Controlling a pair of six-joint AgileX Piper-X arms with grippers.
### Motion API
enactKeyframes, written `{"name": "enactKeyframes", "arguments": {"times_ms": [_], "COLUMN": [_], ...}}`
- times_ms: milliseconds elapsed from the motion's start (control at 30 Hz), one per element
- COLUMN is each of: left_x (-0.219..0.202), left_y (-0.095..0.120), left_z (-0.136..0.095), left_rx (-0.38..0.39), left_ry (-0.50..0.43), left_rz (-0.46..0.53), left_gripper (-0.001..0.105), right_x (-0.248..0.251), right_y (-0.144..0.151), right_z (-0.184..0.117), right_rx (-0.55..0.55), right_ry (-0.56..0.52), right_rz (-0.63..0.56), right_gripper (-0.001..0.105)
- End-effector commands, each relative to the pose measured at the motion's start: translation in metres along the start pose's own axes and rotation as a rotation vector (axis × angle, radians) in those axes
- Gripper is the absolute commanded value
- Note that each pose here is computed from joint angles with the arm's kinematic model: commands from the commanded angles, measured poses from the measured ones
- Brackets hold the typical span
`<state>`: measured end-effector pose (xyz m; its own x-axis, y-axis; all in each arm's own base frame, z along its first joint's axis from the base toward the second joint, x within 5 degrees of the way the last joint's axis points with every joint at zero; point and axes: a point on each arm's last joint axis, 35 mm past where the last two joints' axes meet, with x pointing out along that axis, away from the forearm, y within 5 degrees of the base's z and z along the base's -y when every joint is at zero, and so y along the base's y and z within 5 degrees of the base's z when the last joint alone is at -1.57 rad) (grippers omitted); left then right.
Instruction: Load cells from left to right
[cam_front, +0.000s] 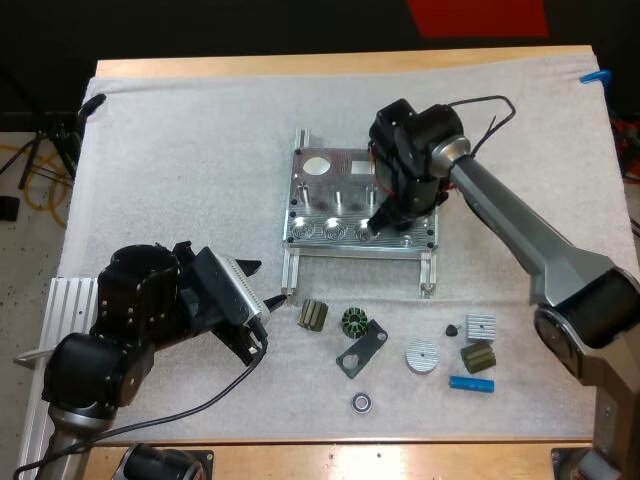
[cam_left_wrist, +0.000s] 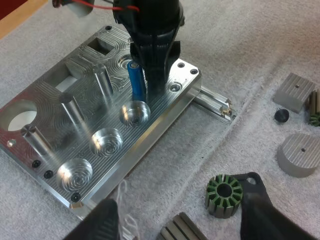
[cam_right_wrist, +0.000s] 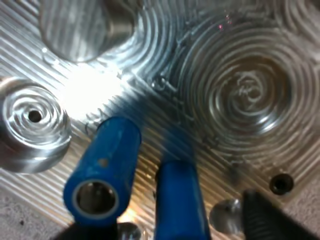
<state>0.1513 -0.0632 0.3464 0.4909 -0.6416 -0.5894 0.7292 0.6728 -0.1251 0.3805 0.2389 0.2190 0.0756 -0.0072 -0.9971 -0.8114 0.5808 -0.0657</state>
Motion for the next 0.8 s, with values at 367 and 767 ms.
{"name": "enactKeyframes", "arguments": {"times_ms": [367, 767], "left_x": [-0.001, 0.007], "left_y": [-0.002, -0.020], "left_z": [0.000, 0.006], "left_rx": [0.003, 0.106], "left_ry": [-0.006, -0.024], "left_rz": [-0.016, -0.115], "left_gripper": [0.052, 0.052], "right_x": [-0.083, -0.132], "right_y": [0.001, 0.008], "right_z": [-0.015, -0.037], "right_rx": [0.007, 0.089], "right_ry": [-0.206, -0.316], "right_rz": [-0.080, -0.086], "right_gripper": [0.062, 0.062]}}
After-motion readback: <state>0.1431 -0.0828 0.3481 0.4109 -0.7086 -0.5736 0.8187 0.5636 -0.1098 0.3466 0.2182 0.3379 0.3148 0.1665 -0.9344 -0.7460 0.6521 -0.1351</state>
